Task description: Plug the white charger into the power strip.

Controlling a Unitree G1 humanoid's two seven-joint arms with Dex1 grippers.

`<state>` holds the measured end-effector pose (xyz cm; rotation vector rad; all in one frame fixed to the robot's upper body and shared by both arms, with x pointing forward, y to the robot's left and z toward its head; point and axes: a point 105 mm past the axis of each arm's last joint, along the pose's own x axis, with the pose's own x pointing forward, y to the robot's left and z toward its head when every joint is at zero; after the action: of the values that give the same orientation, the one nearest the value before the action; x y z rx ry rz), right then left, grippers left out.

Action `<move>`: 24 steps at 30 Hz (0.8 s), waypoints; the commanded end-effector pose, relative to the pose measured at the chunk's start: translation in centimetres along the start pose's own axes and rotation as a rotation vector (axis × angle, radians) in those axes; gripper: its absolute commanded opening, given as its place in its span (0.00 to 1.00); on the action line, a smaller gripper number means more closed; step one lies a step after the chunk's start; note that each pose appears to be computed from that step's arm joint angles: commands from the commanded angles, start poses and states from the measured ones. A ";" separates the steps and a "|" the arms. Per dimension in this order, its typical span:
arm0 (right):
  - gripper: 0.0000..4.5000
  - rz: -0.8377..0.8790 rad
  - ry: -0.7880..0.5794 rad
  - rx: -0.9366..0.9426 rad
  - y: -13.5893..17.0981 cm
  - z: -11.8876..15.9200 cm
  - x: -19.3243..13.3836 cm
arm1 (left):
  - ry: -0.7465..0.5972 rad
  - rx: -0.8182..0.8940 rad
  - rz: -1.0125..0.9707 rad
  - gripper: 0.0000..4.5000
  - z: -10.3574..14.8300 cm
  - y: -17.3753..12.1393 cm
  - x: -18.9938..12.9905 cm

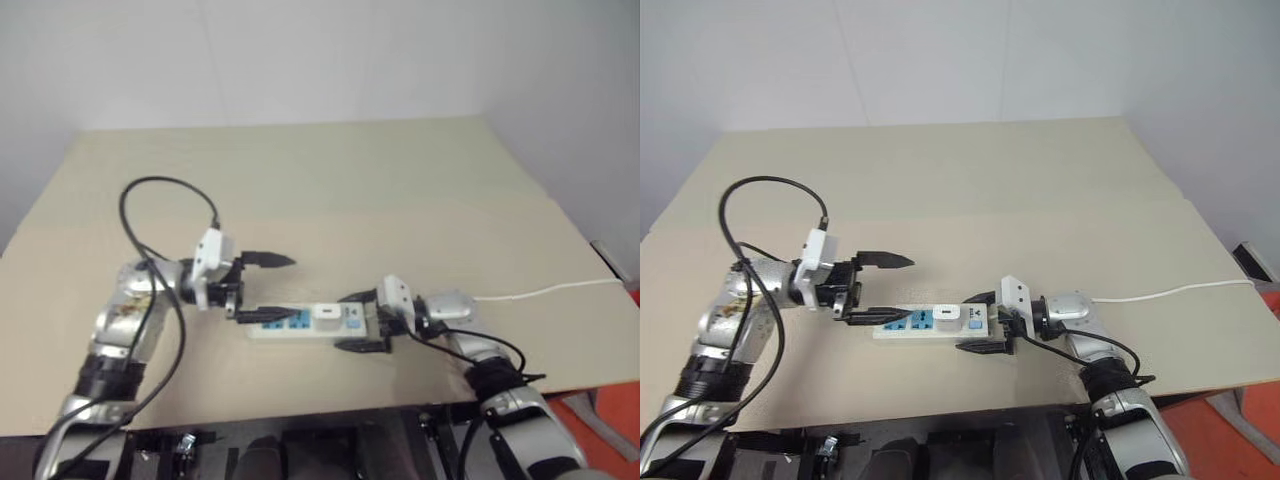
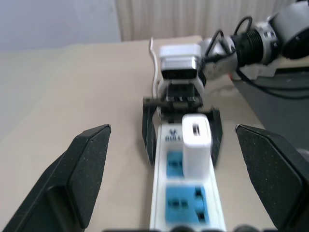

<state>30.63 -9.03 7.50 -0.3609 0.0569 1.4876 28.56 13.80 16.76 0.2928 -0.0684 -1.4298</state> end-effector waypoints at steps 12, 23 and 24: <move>0.99 -0.221 0.068 -0.085 0.1 4.1 -10.9 | 0.124 0.030 0.169 1.00 2.0 -1.4 -7.4; 0.99 -0.408 0.128 -0.044 1.2 5.4 -16.4 | 0.282 -0.069 0.253 1.00 2.2 -4.5 -12.5; 0.99 -0.414 0.128 -0.041 1.3 5.4 -16.5 | 0.281 -0.073 0.259 1.00 2.2 -4.6 -12.6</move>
<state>27.02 -23.42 14.98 -0.4500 0.1044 1.0735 22.08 25.45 17.90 0.3684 0.2113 -1.1251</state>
